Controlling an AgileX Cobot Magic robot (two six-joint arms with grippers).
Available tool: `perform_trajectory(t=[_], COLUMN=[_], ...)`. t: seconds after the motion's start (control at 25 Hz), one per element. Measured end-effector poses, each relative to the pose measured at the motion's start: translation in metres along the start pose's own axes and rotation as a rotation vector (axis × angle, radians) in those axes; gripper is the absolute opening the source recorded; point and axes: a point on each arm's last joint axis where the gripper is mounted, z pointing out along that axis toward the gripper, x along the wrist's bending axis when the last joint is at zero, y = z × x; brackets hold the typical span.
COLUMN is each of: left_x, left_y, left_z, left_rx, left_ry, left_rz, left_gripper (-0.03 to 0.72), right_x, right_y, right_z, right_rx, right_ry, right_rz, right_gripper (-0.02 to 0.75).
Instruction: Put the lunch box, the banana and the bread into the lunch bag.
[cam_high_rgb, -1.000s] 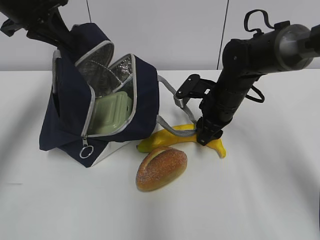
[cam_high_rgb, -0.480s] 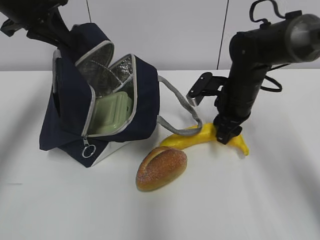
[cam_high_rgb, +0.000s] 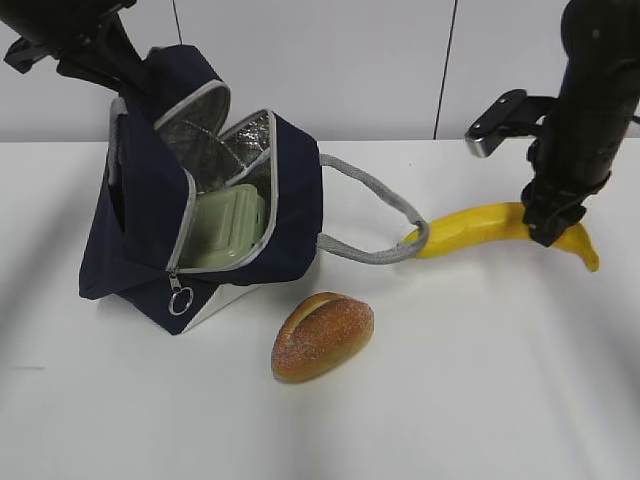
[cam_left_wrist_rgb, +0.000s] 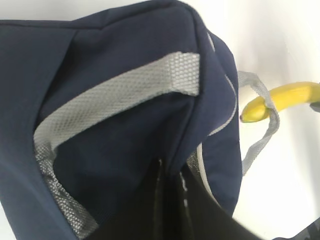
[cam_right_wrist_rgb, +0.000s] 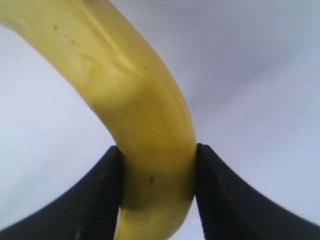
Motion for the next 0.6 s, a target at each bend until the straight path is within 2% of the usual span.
perform_trajectory(t=[0.24,0.6], left_x=[0.000,0.000], left_y=[0.000,0.000], left_z=[0.000,0.000], left_rx=[0.000,0.000], left_ry=[0.000,0.000], left_rz=[0.000,0.000], left_gripper=[-0.016,-0.016], right_x=[-0.019,-0.017], right_y=[-0.026,-0.038], right_z=[-0.031,-0.077], right_rx=[0.025,-0.061], right_ry=[-0.091,-0.160], right_rz=[0.094,0.146], right_gripper=[0.350,0.350])
